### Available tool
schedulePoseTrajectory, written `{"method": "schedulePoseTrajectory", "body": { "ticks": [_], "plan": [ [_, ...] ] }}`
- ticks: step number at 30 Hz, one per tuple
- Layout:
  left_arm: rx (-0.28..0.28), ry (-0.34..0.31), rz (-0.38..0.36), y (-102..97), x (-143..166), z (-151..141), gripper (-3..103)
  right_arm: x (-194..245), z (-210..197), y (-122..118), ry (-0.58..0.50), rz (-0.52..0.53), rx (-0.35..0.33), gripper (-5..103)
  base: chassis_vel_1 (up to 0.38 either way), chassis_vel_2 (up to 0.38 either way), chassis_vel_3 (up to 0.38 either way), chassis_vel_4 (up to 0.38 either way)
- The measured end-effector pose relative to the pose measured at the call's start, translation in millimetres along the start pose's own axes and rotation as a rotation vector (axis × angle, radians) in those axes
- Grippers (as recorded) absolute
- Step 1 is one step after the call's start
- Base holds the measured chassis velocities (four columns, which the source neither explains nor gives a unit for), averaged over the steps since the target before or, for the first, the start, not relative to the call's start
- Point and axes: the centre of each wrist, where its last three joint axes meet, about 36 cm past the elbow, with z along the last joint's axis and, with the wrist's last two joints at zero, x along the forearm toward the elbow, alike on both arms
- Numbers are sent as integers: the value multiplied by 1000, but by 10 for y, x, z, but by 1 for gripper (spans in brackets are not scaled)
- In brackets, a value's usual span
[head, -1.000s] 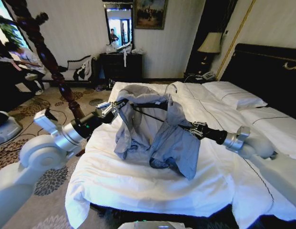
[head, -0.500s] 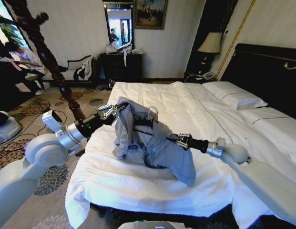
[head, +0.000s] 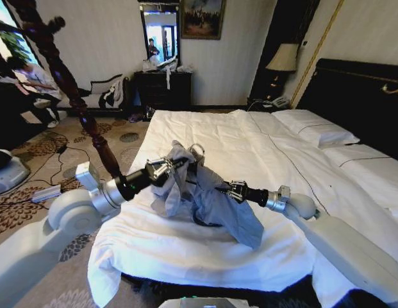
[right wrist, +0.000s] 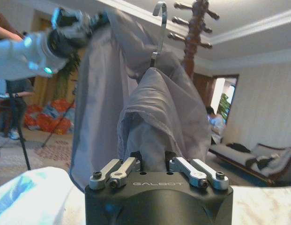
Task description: Pick up the clothes from the bed and hang them on the clothes hanger.
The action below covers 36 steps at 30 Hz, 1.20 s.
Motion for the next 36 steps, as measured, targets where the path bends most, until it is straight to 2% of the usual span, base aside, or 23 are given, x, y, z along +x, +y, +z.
{"method": "schedulePoseTrajectory", "body": {
  "ticks": [7, 8, 9, 12, 14, 15, 17, 20, 22, 23, 24, 25, 28, 29, 30, 31, 32, 34, 36],
  "plan": [
    [-16, 31, 3, -65, 14, 32, -1, 35, -197, -66, -65, 16, 23, 19, 0, 0, 0, 0],
    [-22, 36, 4, -79, 18, 23, 4, 52, -224, -84, -68, 21, 28, 19, 0, 0, 0, 0],
    [-42, 48, 7, -115, 28, -5, 15, 93, -283, -123, -79, 34, 31, 19, 0, 0, 0, 0],
    [-67, 60, 6, -143, 38, -36, 20, 114, -332, -139, -104, 47, 19, 19, 0, 0, 0, 0],
    [-96, 65, -5, -143, 54, -61, 31, 130, -380, -147, -135, 59, 1, 19, 0, 0, 0, 0],
    [-96, 65, -5, -143, 54, -61, 31, 130, -380, -147, -135, 59, 1, 19, 0, 0, 0, 0],
    [-127, 61, -16, -133, 73, -63, 42, 151, -439, -150, -171, 69, -20, 19, 0, 0, 0, 0],
    [-144, 60, -18, -116, 90, -48, 47, 172, -496, -148, -198, 79, -44, 19, 0, 0, 0, 0],
    [-159, 54, -18, -88, 111, -37, 58, 198, -567, -156, -234, 97, -76, 19, 0, 0, 0, 0],
    [-167, 39, -20, -70, 120, -40, 64, 210, -606, -164, -254, 106, -91, 19, 0, 0, 0, 0],
    [-180, 12, -19, -49, 128, -47, 64, 227, -650, -176, -276, 114, -109, 19, 0, 0, 0, 0],
    [-180, 12, -19, -49, 128, -47, 64, 227, -650, -176, -276, 114, -109, 19, 0, 0, 0, 0],
    [-227, -79, 5, 15, 160, -75, 80, 279, -762, -197, -341, 137, -164, 19, 0, 0, 0, 0],
    [-236, -95, 10, 25, 165, -82, 80, 291, -781, -199, -350, 141, -174, 19, 0, 0, 0, 0],
    [-249, -122, 13, 43, 174, -94, 85, 313, -810, -203, -361, 147, -186, 19, 0, 0, 0, 0],
    [-249, -122, 13, 43, 174, -94, 85, 313, -810, -203, -361, 147, -186, 19, 0, 0, 0, 0],
    [-257, -161, 12, 69, 185, -117, 95, 348, -847, -211, -375, 152, -193, 19, 0, 0, 0, 0],
    [-259, -176, 8, 83, 190, -132, 95, 361, -869, -210, -380, 152, -195, 19, 0, 0, 0, 0],
    [-265, -191, -2, 117, 205, -144, 100, 388, -933, -198, -383, 145, -193, 19, 0, 0, 0, 0]
  ]
}}
